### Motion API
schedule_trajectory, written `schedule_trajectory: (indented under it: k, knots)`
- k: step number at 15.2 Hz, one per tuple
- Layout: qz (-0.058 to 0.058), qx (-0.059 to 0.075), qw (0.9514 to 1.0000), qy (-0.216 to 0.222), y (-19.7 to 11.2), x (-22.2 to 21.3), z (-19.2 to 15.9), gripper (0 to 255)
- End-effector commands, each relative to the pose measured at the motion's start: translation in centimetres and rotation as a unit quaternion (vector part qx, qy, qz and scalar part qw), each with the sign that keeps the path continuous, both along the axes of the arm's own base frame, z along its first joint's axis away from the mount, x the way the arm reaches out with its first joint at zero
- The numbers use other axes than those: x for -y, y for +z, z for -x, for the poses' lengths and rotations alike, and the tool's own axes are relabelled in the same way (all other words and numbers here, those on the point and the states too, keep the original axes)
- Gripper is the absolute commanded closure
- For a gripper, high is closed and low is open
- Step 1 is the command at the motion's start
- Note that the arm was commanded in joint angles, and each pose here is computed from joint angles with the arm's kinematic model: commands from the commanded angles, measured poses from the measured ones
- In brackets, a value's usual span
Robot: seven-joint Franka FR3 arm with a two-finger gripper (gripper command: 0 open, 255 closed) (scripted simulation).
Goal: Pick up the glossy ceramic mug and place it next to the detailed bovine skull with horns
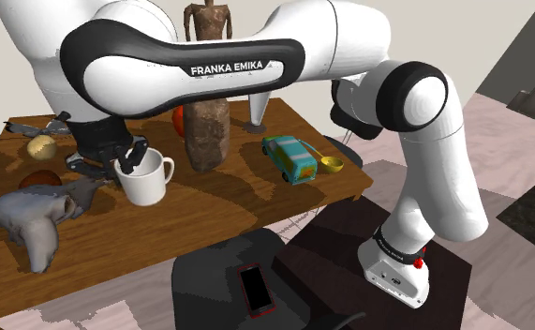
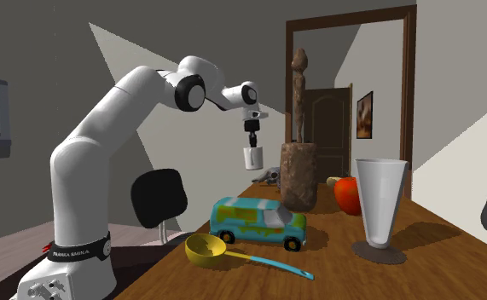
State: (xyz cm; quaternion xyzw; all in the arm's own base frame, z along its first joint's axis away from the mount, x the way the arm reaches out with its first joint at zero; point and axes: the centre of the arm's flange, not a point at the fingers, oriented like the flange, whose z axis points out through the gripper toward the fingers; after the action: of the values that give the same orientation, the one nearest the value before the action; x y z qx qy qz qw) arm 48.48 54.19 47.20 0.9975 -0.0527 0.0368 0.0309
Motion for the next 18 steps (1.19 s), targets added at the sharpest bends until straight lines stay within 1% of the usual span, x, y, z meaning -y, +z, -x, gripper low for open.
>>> schedule_trajectory:
  k: [1,18]
  knots:
    - [0.0,0.0,1.0,0.0,-1.2,0.2,-0.1,255]
    - [0.0,0.0,1.0,0.0,-10.1,0.2,-0.1,255]
